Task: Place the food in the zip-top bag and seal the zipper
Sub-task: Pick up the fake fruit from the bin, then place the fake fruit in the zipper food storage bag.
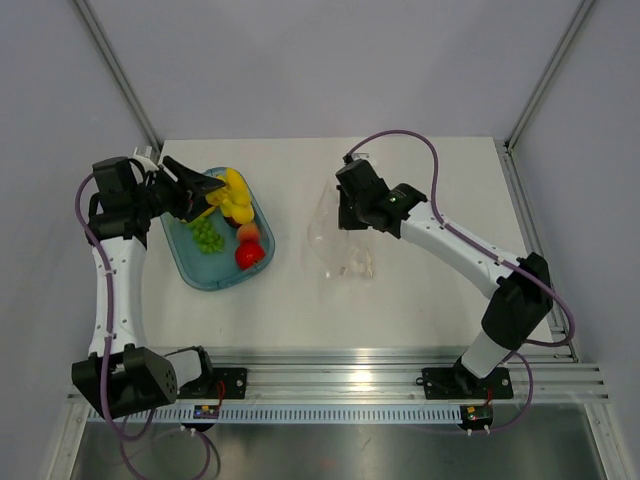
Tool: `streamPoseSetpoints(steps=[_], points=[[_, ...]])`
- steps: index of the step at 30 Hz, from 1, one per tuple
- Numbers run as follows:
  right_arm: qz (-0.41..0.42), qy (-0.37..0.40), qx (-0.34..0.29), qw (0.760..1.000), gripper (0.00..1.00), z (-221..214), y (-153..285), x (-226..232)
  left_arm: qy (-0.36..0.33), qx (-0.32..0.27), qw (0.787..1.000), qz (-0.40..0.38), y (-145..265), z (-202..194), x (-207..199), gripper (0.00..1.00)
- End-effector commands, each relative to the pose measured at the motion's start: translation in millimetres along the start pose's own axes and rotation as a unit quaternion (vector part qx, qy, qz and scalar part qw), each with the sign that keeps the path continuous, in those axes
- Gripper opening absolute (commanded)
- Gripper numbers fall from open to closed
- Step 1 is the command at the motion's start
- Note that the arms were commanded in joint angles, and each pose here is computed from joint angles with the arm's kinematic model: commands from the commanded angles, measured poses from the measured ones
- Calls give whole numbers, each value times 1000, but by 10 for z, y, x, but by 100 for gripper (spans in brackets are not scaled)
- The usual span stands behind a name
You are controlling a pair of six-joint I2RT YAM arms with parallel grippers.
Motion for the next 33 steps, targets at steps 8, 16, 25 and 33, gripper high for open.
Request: streamPoseSetpoints(steps=[8, 16, 25, 33], points=[[81, -3, -59, 995, 0, 524, -241, 452, -19, 50, 991, -122, 338, -267, -609, 0], [89, 24, -46, 995, 0, 557, -387, 528, -120, 150, 963, -189, 420, -556, -720, 0], [45, 104, -54, 992, 0, 649, -393, 366, -184, 179, 943, -211, 516, -792, -689, 0], [39, 126, -85, 988, 0, 899, -380, 324, -168, 218, 934, -226, 425, -922, -561, 0]])
Point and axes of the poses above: each gripper's point midway between its finger pads, its own y axis back along the fingers, its own x axis along the line the jaws close on, z = x × y, the point moved 4 cm from there along y, back along the fingers, and after that the axes turned 12 degrees about y, right-handed, at the moved point
